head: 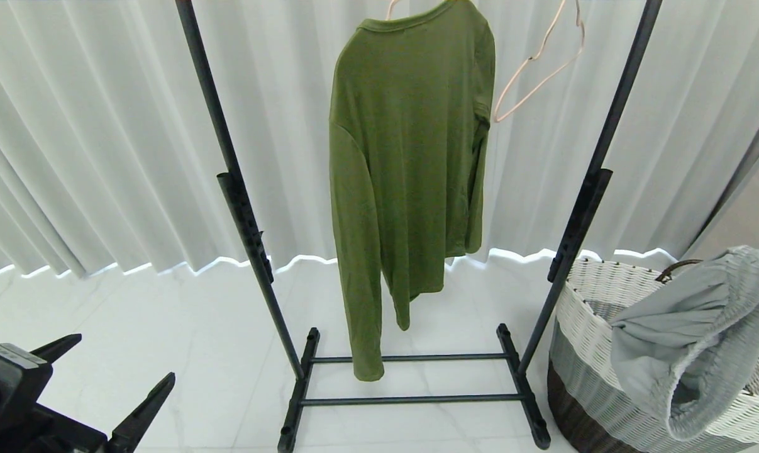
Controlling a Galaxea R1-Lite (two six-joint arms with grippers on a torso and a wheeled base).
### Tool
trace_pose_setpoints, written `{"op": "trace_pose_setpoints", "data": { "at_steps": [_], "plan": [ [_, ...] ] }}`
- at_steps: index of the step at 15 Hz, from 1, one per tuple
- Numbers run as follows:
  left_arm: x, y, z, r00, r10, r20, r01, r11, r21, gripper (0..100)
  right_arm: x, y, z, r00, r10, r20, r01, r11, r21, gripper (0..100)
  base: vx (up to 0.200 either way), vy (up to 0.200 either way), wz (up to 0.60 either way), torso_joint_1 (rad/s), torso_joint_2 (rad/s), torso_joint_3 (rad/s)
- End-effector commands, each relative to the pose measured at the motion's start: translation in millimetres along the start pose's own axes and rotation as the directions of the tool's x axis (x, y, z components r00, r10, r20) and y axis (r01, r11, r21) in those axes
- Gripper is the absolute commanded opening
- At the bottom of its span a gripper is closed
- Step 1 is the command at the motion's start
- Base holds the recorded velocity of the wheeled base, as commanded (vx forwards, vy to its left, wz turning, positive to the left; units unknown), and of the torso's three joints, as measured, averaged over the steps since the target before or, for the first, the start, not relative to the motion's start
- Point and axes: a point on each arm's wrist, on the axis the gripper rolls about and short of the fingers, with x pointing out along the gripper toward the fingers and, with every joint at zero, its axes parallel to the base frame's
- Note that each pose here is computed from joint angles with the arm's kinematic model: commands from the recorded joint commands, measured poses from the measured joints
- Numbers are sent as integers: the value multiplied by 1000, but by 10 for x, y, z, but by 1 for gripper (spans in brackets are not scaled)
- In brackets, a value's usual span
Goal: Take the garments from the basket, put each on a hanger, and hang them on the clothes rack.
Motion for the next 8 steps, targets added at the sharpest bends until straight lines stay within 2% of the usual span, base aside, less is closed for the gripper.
{"op": "trace_pose_setpoints", "data": {
  "at_steps": [1,3,5,6,8],
  "plan": [
    [11,-16,-14,1000,-29,-3,29,999,-16,100,-109,22,160,997,37,68,-35,999,-23,0,0,0,0,0,0,0],
    [46,-31,27,997,-80,20,81,997,-9,100,-157,86,356,984,110,141,-109,994,-12,0,0,0,0,0,0,0],
    [140,-111,141,984,-173,51,173,985,2,100,-192,164,525,962,179,208,-183,983,-2,0,0,0,0,0,0,0],
    [205,-115,235,979,-192,73,194,981,-13,100,-203,192,591,951,203,232,-207,978,-8,0,0,0,0,0,0,0],
    [430,-178,539,963,-239,126,252,963,-98,100,-218,263,722,926,256,276,-260,965,-25,0,0,0,0,0,0,0]
  ]
}}
